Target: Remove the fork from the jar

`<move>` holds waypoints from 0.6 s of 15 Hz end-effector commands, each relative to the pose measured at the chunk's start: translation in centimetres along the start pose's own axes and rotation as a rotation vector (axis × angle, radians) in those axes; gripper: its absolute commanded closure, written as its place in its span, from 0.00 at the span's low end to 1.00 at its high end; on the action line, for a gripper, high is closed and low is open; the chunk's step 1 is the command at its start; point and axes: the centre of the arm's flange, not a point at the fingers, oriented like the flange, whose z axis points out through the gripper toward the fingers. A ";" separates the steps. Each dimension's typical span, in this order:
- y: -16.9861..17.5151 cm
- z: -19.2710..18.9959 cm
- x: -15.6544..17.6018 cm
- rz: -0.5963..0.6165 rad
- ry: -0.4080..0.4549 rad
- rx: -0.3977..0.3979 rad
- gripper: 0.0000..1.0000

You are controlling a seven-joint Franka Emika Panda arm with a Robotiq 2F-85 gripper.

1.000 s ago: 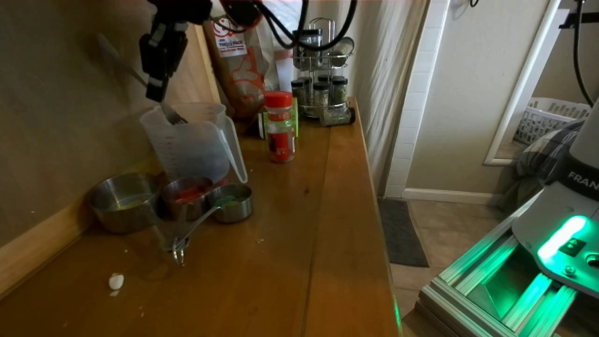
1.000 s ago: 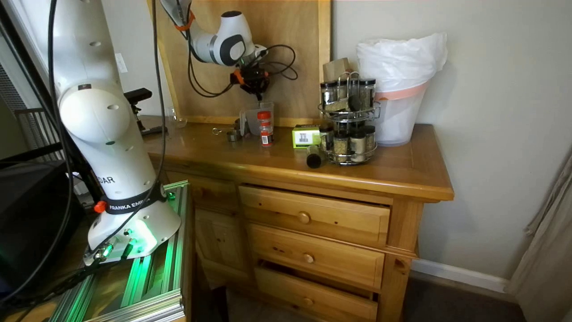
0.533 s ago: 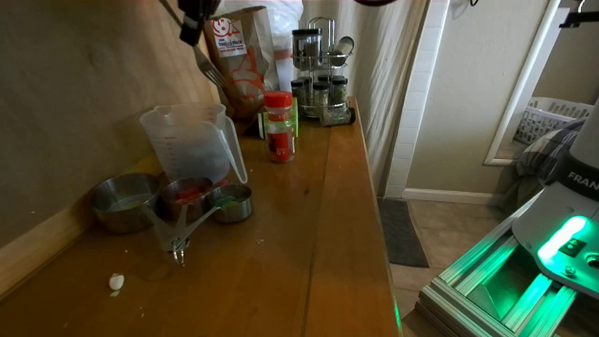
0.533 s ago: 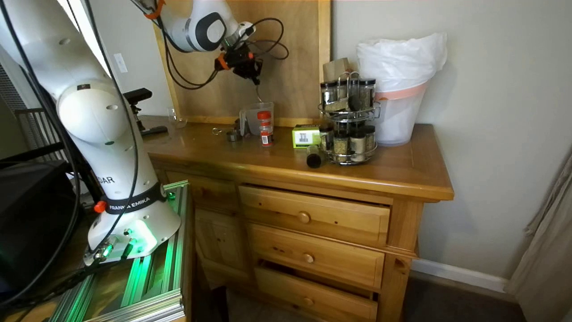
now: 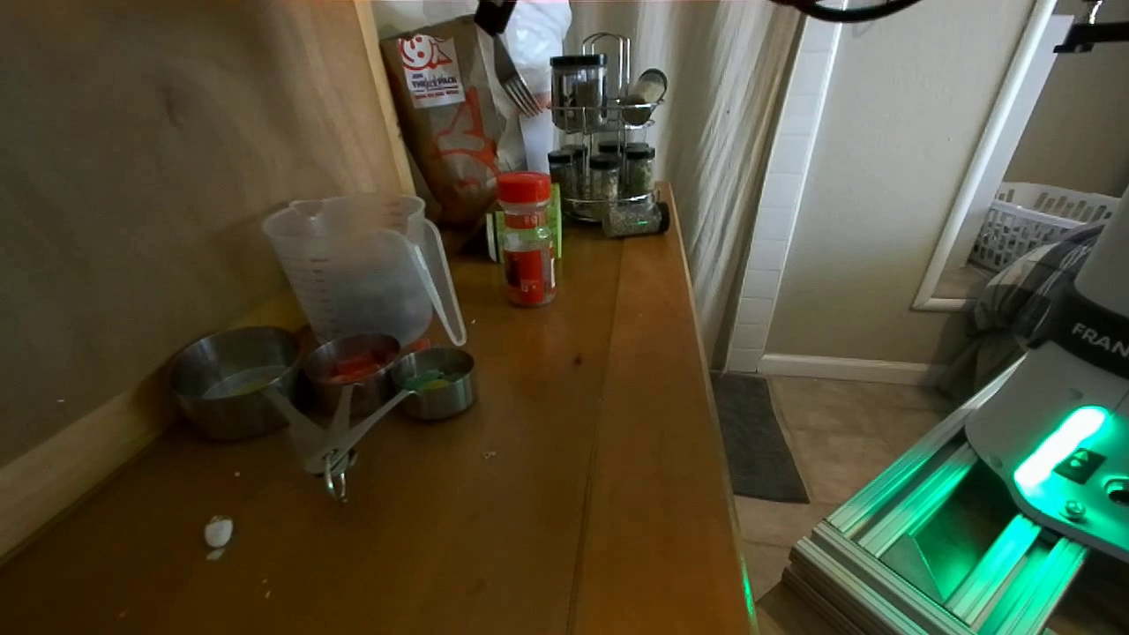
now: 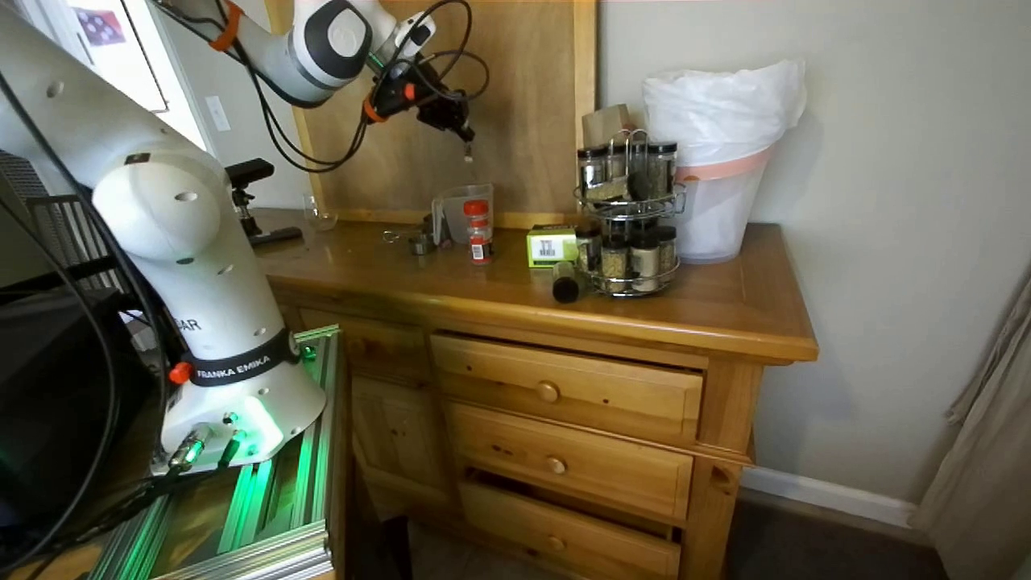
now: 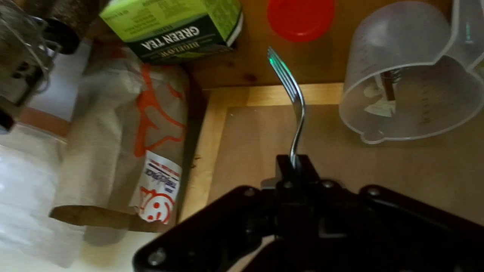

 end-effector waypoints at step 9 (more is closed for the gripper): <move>2.2 2.0 -5.2 0.211 -0.529 -0.205 0.99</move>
